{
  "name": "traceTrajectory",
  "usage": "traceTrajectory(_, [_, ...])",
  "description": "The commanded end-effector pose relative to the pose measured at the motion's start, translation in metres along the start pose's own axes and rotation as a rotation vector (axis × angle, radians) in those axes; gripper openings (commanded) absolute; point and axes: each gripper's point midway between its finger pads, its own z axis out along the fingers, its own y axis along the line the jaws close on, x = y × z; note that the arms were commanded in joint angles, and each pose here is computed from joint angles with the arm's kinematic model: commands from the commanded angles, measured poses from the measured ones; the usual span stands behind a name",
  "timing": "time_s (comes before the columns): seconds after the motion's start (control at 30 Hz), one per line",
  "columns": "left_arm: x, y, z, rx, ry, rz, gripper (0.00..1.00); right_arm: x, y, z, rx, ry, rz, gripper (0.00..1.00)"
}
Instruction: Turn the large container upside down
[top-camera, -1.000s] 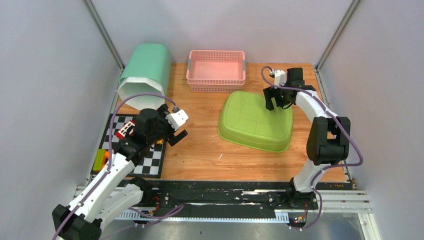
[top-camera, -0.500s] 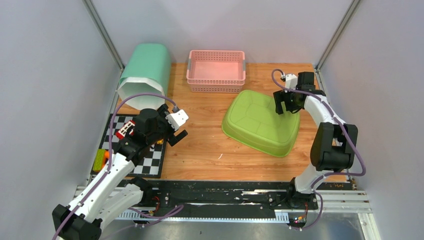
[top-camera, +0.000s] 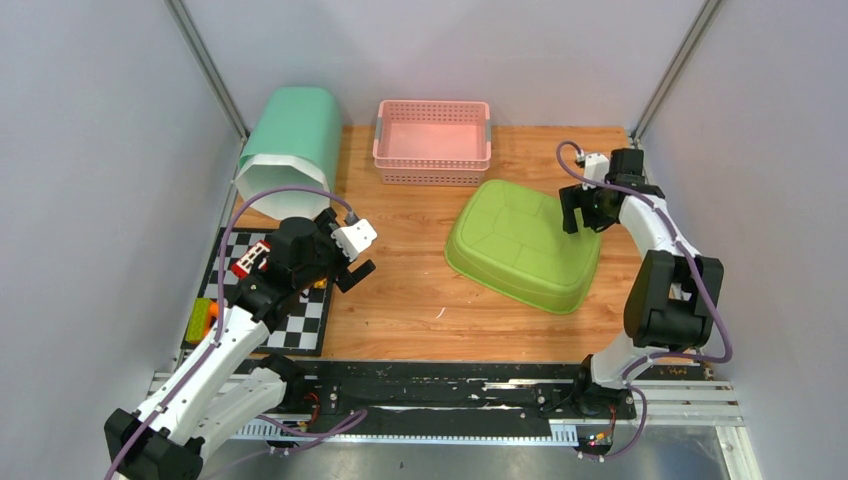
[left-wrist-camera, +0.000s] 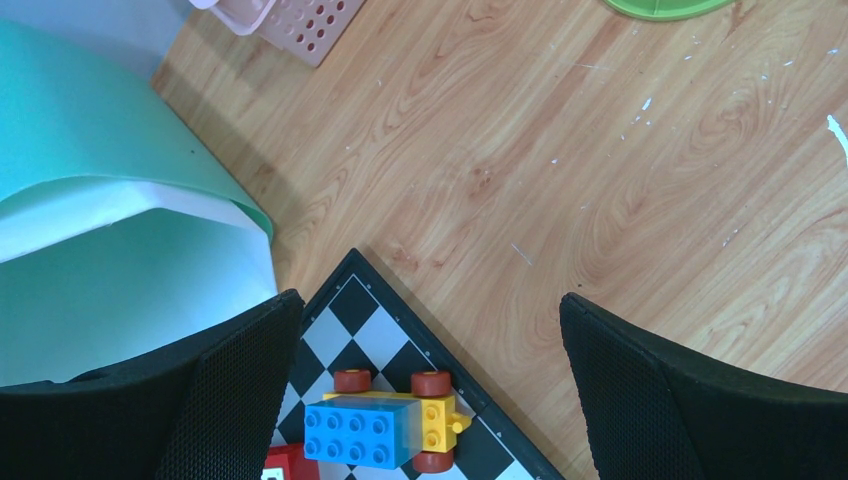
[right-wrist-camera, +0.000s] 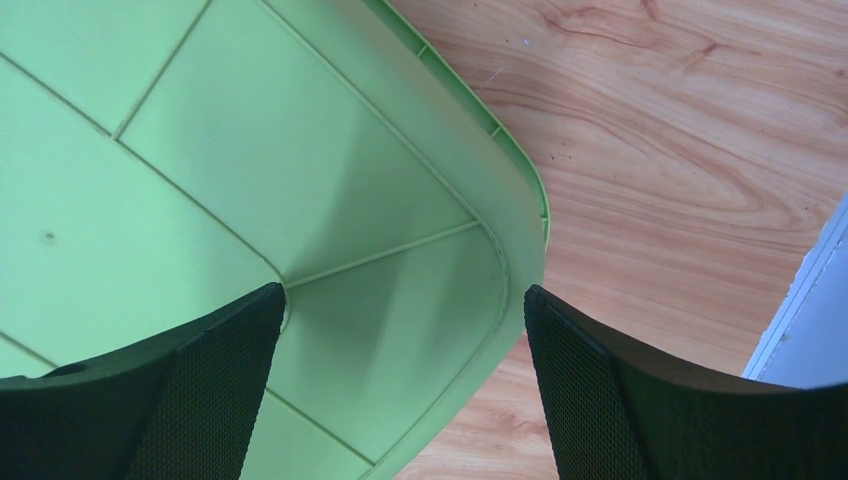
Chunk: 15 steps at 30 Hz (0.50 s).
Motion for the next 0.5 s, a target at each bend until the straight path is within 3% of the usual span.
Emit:
traceTrajectory(0.0, [-0.002,-0.003,0.001,0.007,-0.021,0.006,1.0,0.024,-0.013,-0.007,0.041,0.061,-0.001,0.91])
traceTrajectory(0.47, [-0.003,-0.004,0.001,0.012,-0.027,0.008,1.0,0.039,-0.027,-0.035,0.092,0.048,-0.065,0.91])
